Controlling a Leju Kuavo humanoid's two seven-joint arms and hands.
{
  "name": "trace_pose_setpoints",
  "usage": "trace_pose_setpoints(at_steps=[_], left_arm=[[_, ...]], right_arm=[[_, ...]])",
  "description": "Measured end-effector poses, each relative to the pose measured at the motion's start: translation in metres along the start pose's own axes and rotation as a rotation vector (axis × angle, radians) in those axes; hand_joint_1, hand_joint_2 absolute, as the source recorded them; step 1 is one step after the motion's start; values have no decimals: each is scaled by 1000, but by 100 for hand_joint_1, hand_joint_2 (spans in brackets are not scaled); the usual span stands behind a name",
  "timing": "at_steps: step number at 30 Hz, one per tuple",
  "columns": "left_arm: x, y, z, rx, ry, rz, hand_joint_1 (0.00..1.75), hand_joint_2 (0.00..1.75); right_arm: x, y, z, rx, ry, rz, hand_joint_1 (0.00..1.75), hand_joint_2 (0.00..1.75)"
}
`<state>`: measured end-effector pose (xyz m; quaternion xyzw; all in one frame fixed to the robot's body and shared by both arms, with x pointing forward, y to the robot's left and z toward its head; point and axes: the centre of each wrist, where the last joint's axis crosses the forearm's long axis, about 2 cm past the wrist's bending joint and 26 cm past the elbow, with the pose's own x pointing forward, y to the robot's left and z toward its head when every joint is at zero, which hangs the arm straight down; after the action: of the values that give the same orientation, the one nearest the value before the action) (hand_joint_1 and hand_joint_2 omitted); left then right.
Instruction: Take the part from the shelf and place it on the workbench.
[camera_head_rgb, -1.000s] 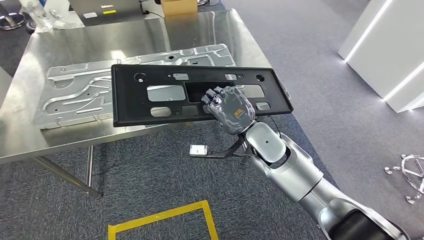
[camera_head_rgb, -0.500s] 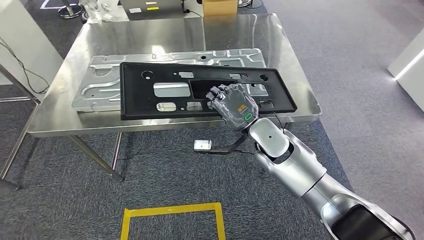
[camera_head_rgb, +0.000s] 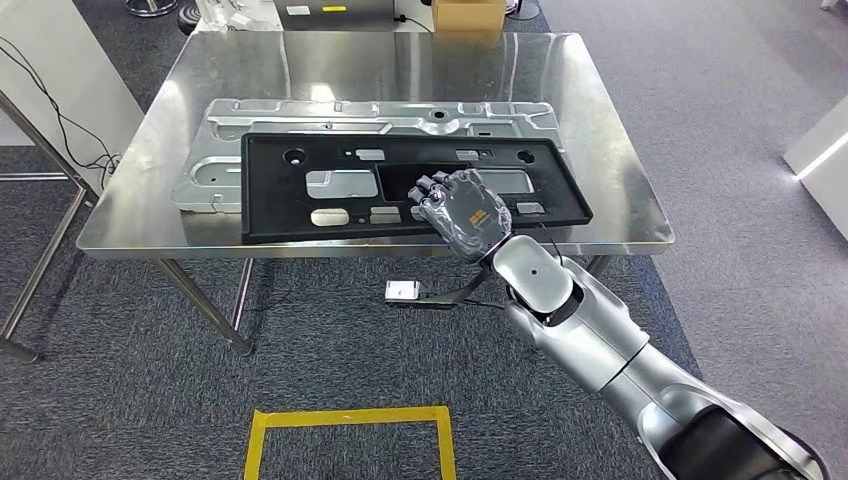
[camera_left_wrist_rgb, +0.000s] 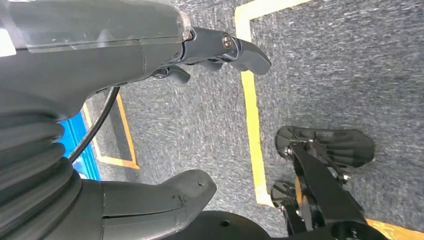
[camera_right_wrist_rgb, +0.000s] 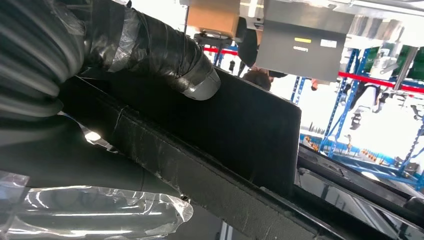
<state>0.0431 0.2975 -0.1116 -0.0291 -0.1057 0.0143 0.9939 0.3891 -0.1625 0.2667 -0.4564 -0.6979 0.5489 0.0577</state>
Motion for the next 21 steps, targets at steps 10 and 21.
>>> trace_pose_setpoints(at_steps=[10,21], left_arm=[[0,3,0,3,-9,-1,0,175],[2,3,0,0,-17,-2,0,175]], right_arm=[[4,2,-2,14,-7,-3,175,175],[6,6,-3,42,-20,3,175,175]])
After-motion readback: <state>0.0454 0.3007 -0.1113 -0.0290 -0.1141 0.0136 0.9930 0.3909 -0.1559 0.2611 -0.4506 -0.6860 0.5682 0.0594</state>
